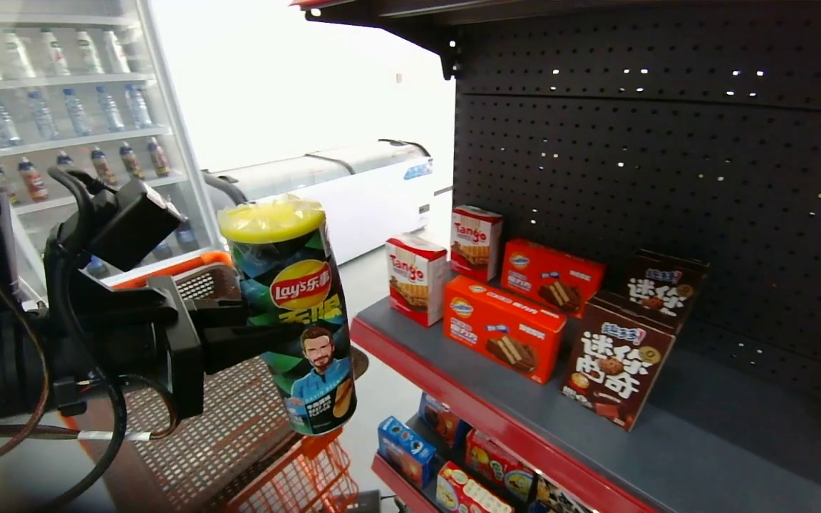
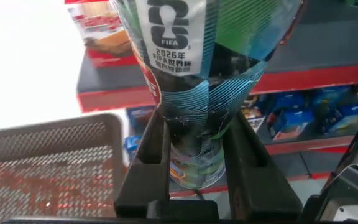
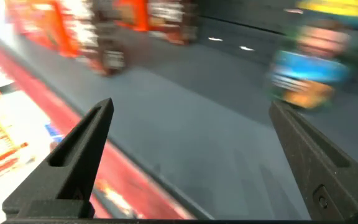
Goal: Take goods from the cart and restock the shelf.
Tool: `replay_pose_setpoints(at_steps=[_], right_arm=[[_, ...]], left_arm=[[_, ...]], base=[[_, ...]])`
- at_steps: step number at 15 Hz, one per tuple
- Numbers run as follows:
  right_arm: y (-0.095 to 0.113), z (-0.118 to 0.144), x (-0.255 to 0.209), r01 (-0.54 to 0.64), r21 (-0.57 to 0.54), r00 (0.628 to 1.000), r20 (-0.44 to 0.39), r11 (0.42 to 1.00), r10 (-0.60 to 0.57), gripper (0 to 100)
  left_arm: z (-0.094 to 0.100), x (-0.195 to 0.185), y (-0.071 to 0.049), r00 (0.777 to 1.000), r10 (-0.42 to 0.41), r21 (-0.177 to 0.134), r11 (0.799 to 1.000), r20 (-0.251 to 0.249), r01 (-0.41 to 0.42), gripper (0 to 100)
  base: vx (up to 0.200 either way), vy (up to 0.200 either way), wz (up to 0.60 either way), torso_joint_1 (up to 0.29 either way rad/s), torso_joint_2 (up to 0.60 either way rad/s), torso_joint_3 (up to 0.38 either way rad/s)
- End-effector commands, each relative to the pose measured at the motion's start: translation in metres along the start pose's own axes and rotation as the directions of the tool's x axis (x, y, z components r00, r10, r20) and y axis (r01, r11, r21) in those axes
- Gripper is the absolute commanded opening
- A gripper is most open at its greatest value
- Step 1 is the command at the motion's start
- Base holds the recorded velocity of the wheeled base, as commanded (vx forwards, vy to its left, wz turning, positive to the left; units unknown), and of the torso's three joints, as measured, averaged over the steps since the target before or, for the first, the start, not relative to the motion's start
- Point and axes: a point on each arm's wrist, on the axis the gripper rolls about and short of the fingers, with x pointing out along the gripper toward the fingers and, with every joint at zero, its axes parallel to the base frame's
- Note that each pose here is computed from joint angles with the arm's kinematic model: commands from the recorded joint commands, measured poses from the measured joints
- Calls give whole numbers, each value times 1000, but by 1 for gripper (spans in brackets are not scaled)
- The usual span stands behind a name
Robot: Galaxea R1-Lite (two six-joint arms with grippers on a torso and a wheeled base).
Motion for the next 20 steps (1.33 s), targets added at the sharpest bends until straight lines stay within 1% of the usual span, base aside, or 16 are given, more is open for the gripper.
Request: replay_pose_setpoints(at_steps=[1, 3, 4, 9, 11, 16, 20], right_arm=[[0, 0, 0, 0, 0, 1000, 0, 1000, 0, 100], [0, 0, 0, 0, 0, 1000, -2, 1000, 0, 100], [0, 0, 0, 0, 0, 1000, 0, 1000, 0, 100], [0, 0, 0, 0, 0, 1000, 0, 1000, 0, 100], [0, 0, 0, 0, 0, 1000, 0, 1000, 0, 100], [0, 0, 0, 0, 0, 1000, -2, 1000, 0, 100], [0, 0, 0, 0, 0, 1000, 0, 1000, 0, 100]], left_arm=[[1, 0, 0, 1000, 1, 3, 1000, 6, -1, 0], [2, 0, -2, 1000, -10, 7, 1000, 7, 10, 0], [2, 3, -7, 999, -36, 14, 999, 5, 36, 0], [9, -2, -30, 992, -126, 58, 991, 31, 124, 0], [8, -2, -31, 991, -129, 60, 990, 32, 127, 0], [2, -1, -31, 992, -128, 48, 991, 12, 127, 0], [1, -2, -30, 993, -120, 46, 992, 13, 120, 0]], base=[[0, 0, -600, 27, 2, 2], [0, 0, -600, 2, 2, 9], [0, 0, -600, 2, 2, 2], [0, 0, -600, 3, 1, 3], [0, 0, -600, -2, 5, 7], [0, 0, -600, 2, 5, 2], [0, 0, 0, 0, 0, 0]])
